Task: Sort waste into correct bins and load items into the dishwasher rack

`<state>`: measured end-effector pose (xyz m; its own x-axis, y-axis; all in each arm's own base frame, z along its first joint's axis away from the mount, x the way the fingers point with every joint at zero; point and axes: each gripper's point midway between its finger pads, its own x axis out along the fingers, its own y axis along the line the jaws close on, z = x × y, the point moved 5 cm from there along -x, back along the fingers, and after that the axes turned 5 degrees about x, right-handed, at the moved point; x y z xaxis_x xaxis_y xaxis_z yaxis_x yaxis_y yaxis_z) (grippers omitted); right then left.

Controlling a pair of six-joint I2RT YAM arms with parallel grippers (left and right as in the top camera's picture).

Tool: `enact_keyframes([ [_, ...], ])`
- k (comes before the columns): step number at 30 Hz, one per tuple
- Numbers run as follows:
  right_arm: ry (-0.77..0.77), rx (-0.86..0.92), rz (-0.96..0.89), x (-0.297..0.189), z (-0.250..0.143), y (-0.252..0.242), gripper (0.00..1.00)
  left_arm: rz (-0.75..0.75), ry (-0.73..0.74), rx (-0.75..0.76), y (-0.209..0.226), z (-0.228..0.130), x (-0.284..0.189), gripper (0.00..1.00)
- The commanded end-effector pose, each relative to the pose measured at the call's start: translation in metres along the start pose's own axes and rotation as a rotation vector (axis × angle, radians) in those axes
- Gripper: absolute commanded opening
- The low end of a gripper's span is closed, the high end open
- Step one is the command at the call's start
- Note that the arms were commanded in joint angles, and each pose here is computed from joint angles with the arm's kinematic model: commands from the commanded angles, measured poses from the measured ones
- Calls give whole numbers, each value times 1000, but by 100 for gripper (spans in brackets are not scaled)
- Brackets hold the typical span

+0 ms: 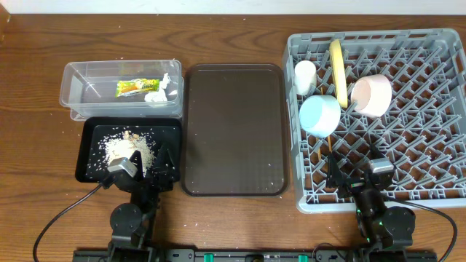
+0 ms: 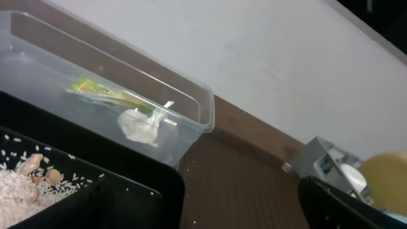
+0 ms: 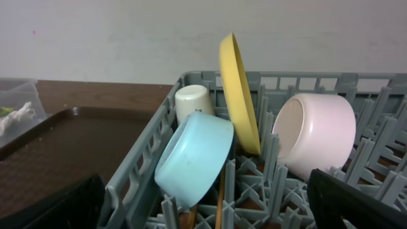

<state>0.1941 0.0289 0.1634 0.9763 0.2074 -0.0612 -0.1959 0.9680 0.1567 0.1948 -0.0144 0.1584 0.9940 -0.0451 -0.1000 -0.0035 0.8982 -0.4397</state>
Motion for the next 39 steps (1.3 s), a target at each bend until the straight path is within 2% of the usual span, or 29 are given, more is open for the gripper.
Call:
enact_keyframes([
  [1, 0, 7, -12, 0, 0, -2, 99, 4, 58, 150, 4, -14, 0, 95],
  [6, 0, 7, -12, 0, 0, -2, 99, 2, 58, 293, 4, -14, 0, 95],
  [39, 0, 7, -12, 0, 0, -2, 99, 5, 67, 295, 5, -15, 1, 95],
])
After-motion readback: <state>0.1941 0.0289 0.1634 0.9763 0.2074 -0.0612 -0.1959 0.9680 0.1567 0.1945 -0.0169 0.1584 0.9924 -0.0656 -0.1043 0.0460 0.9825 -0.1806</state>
